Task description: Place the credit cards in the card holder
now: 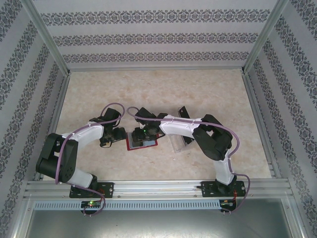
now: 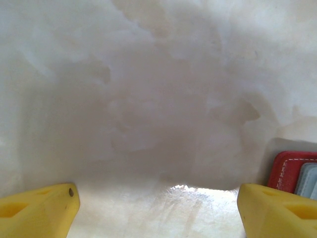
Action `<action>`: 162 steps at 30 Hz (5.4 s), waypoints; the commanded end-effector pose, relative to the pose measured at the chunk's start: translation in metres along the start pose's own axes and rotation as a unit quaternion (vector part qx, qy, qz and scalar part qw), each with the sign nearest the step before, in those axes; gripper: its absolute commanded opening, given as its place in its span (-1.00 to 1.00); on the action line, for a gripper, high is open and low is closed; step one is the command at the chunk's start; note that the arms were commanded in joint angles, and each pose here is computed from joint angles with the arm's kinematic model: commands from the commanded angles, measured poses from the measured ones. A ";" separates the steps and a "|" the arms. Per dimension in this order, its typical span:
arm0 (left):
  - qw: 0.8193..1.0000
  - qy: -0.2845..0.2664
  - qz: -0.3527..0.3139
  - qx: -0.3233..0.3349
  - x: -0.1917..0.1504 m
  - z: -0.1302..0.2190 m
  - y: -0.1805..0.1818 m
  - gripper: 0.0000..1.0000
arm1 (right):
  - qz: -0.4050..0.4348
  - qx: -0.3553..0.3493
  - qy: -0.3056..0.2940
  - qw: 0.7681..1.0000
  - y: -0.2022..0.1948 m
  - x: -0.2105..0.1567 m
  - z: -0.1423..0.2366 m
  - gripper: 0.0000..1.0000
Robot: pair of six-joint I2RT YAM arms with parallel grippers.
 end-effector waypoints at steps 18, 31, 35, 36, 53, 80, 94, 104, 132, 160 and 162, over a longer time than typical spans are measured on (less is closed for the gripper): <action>0.999 0.034 -0.002 -0.021 -0.015 -0.019 0.000 0.70 | -0.008 -0.025 -0.005 1.000 -0.012 0.002 -0.004 -0.12; 0.999 0.036 -0.001 -0.021 -0.014 -0.021 -0.001 0.70 | -0.016 -0.035 0.006 0.999 -0.018 -0.002 -0.011 -0.18; 0.999 0.036 -0.001 -0.020 -0.015 -0.021 0.000 0.70 | -0.013 -0.031 0.003 0.999 -0.015 0.000 -0.009 -0.21; 0.999 0.036 -0.002 -0.021 -0.015 -0.021 -0.001 0.70 | -0.013 -0.030 0.003 0.999 -0.015 0.000 -0.009 -0.21; 0.999 0.041 -0.001 -0.026 -0.017 -0.024 -0.002 0.68 | -0.002 -0.013 0.013 1.000 -0.003 0.000 -0.012 -0.69; 0.999 0.006 0.005 -0.033 0.004 0.006 -0.012 0.77 | 0.012 -0.037 -0.066 0.997 -0.006 0.007 0.062 0.04; 0.992 0.010 0.044 -0.115 -0.012 0.027 -0.020 1.00 | 0.037 -0.163 -0.043 0.985 -0.060 -0.004 0.042 0.20; 0.981 0.022 0.059 -0.183 -0.032 0.020 -0.024 1.00 | 0.041 -0.179 -0.030 0.983 -0.071 -0.002 0.027 0.10; 1.000 -0.004 -0.023 0.000 -0.017 0.017 0.000 0.87 | -0.005 0.010 -0.024 1.000 0.001 -0.021 0.008 -0.55; 1.000 0.014 -0.025 0.003 -0.028 -0.005 0.001 0.67 | -0.018 0.045 0.005 0.999 0.000 -0.032 -0.018 -0.68; 1.000 0.015 -0.026 0.004 -0.030 -0.006 0.001 0.67 | -0.019 0.050 0.007 0.999 0.002 -0.032 -0.020 -0.68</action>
Point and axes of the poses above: each hand's point on the last joint's axis, 136 mm out from that joint toward the fingers, its own z axis back along the fingers, its own y axis along the line the jaws close on, x = y × z, the point moved 3 cm from there along z, back along the fingers, and after that the axes turned 3 degrees about z, right-handed, at the moved point
